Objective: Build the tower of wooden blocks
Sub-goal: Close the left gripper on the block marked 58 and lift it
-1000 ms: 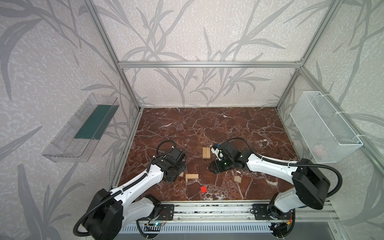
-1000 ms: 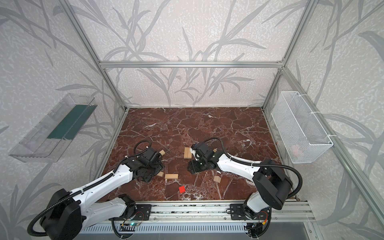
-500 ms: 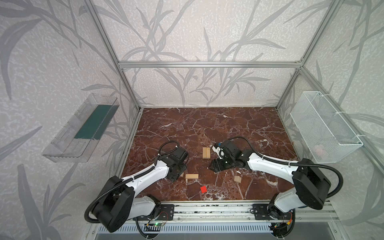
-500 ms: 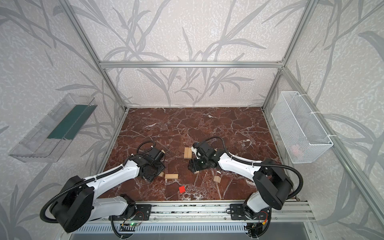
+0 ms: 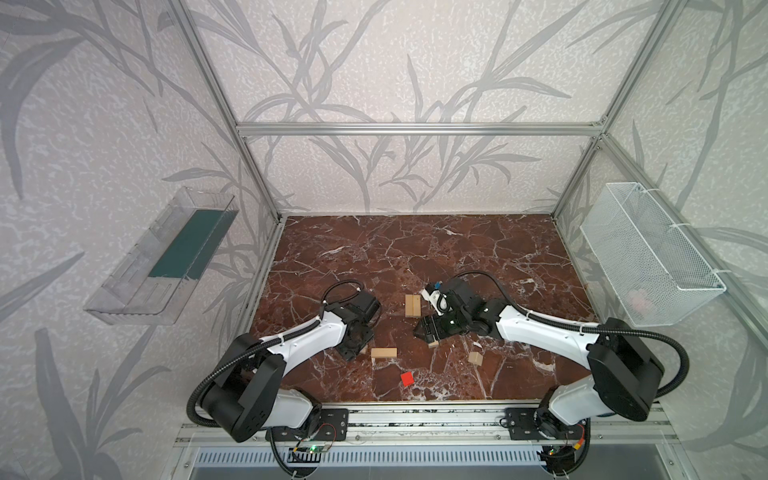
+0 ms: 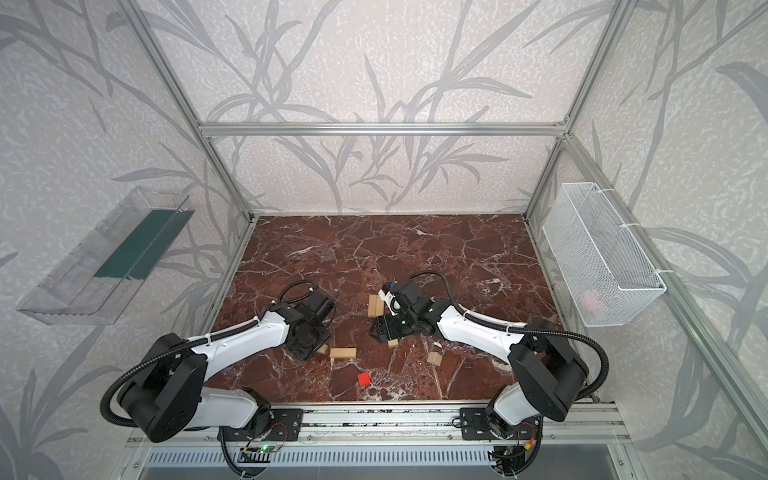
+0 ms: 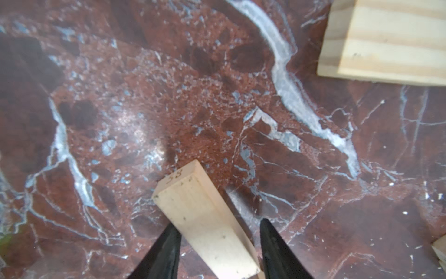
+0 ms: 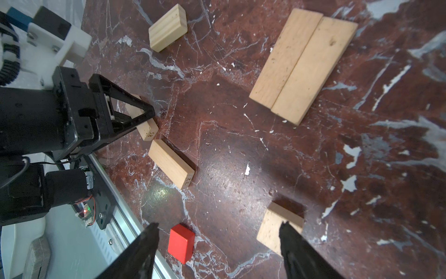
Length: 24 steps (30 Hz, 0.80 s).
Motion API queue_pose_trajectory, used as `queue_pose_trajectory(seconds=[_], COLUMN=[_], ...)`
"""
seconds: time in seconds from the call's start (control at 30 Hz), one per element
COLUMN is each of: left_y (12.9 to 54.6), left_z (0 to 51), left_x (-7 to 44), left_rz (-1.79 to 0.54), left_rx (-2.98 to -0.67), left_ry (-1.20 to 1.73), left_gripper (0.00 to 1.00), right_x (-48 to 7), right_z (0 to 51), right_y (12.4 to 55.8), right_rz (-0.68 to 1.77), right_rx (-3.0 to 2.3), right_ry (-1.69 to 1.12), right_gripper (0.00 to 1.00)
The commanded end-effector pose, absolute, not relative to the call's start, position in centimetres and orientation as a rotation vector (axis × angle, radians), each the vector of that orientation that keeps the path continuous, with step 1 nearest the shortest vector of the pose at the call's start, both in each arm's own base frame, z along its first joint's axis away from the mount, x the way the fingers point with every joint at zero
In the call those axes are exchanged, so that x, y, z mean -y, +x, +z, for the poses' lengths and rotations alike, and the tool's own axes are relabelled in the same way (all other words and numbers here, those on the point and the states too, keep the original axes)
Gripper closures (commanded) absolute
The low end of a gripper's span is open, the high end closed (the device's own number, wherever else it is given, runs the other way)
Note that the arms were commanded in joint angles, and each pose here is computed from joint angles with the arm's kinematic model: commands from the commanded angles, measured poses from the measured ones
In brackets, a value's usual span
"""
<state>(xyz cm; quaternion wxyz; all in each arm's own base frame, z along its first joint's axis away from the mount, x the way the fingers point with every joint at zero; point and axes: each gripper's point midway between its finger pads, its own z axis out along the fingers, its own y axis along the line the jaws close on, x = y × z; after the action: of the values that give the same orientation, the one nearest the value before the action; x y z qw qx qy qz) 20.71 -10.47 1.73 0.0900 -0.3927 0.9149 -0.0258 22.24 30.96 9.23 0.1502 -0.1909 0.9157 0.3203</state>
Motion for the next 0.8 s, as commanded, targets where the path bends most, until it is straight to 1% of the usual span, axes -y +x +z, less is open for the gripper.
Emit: queue_pose_trajectory(seconds=[0.0, 0.53, 0.77], left_y=[21.0, 21.8, 22.5], left_z=[2.2, 2.6, 3.6], left_x=[10.1, 11.2, 11.6], left_rz=[-0.048, -0.112, -0.145], left_rx=[-2.707, -2.745, -2.742], left_ry=[-1.169, -1.07, -0.991], left_gripper=[0.51, 0.67, 0.78], right_x=[-31.6, -32.2, -32.1], right_z=[10.6, 10.2, 10.4], right_y=[22.8, 22.8, 23.1], right_rz=[0.957, 1.002, 1.047], right_rx=[-2.581, -2.591, -2.588], right_ry=[-0.567, -0.552, -0.508], right_gripper=[0.22, 0.22, 0.22])
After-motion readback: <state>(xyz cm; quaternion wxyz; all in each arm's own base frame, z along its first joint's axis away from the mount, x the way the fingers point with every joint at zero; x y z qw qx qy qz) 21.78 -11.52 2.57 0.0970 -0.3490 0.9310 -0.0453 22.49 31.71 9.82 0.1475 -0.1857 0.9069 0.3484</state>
